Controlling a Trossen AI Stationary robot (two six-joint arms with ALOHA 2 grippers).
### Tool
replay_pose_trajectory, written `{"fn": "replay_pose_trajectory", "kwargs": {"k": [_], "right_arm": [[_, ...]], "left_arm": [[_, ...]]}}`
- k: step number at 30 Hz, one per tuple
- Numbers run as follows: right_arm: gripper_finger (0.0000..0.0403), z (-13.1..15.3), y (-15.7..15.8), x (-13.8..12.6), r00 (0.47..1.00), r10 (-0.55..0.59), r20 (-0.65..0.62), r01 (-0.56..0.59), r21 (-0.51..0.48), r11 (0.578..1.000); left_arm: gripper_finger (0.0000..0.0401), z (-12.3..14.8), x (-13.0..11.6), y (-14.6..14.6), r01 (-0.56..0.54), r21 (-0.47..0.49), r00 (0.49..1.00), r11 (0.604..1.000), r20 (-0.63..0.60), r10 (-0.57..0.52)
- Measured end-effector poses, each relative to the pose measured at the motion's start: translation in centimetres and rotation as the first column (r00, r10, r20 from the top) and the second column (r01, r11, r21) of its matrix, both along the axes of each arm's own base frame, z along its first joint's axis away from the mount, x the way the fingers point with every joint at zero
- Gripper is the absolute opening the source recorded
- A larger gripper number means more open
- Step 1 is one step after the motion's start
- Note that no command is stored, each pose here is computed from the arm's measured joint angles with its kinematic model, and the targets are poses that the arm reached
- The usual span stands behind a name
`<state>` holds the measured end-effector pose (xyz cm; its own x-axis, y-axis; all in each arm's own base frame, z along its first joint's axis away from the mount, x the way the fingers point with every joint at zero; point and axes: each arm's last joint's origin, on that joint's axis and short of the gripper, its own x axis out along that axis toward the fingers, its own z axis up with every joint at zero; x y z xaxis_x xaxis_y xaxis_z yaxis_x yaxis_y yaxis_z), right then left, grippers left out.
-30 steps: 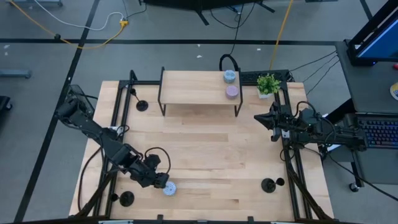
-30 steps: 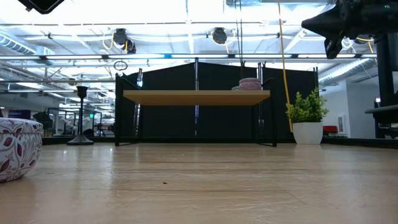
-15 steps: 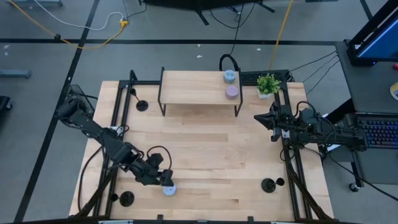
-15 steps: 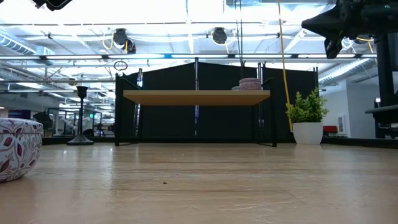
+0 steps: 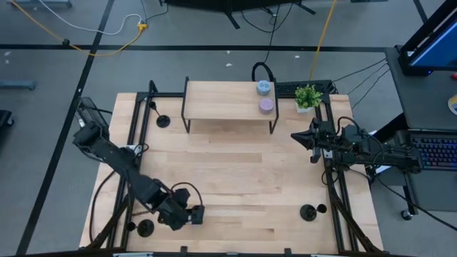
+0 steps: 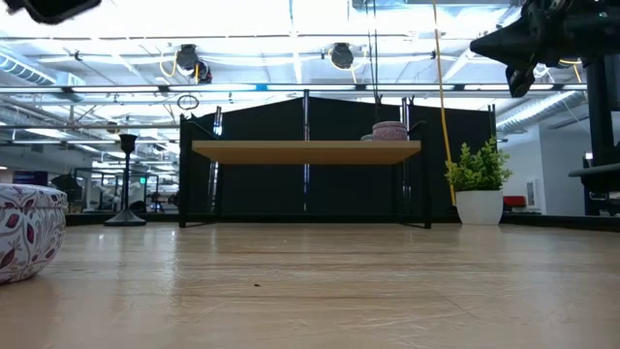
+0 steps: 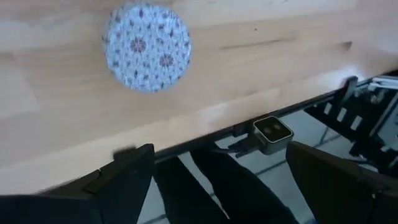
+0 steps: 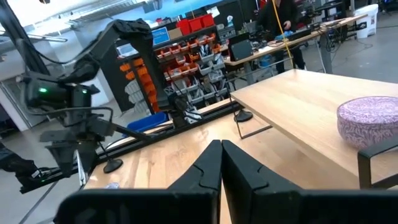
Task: Pick & Place candle stick holders
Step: Put the red scented candle on the shelf
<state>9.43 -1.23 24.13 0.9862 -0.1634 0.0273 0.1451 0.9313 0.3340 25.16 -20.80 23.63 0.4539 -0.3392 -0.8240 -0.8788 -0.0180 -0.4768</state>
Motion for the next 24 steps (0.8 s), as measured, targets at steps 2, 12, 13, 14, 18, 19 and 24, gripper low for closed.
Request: {"fn": "replay_pose_trajectory", "kwargs": {"k": [2, 12, 13, 14, 18, 19, 24], "right_arm": [[0.0002, 0.0, 0.0, 0.0, 1.0, -0.001, -0.001, 0.001, -0.012, 1.0], [0.0002, 0.0, 0.0, 0.0, 1.0, -0.001, -0.007, 0.001, -0.037, 0.999], [0.0002, 0.0, 0.0, 0.0, 1.0, -0.001, -0.007, 0.001, -0.037, 0.999], [0.0002, 0.0, 0.0, 0.0, 1.0, -0.001, -0.008, 0.001, -0.037, 0.999], [0.0002, 0.0, 0.0, 0.0, 1.0, -0.001, -0.007, 0.001, -0.037, 0.999], [0.0002, 0.0, 0.0, 0.0, 1.0, -0.001, -0.007, 0.001, -0.037, 0.999], [0.0002, 0.0, 0.0, 0.0, 1.0, -0.001, -0.007, 0.001, -0.036, 0.999]], "left_arm": [[0.0367, 0.1, 0.0, -0.4, 0.002, 0.045, 0.998, 0.999, -0.063, 0.001], [0.0365, -2.5, 1.5, -0.3, 0.066, 0.183, 0.982, 0.981, -0.185, -0.031], [0.0365, -2.7, 1.7, -0.1, 0.073, 0.188, 0.982, 0.979, -0.187, -0.037], [0.0365, -2.8, 1.9, 0.0, 0.081, 0.196, 0.982, 0.977, -0.186, -0.044], [0.0365, -3.5, 2.2, 0.4, 0.106, 0.229, 0.975, 0.968, -0.215, -0.056], [0.0365, -3.6, 2.3, 0.5, 0.113, 0.232, 0.975, 0.966, -0.215, -0.062], [0.0365, -4.2, 2.7, 0.8, 0.148, 0.214, 0.965, 0.966, -0.245, -0.093]]}}
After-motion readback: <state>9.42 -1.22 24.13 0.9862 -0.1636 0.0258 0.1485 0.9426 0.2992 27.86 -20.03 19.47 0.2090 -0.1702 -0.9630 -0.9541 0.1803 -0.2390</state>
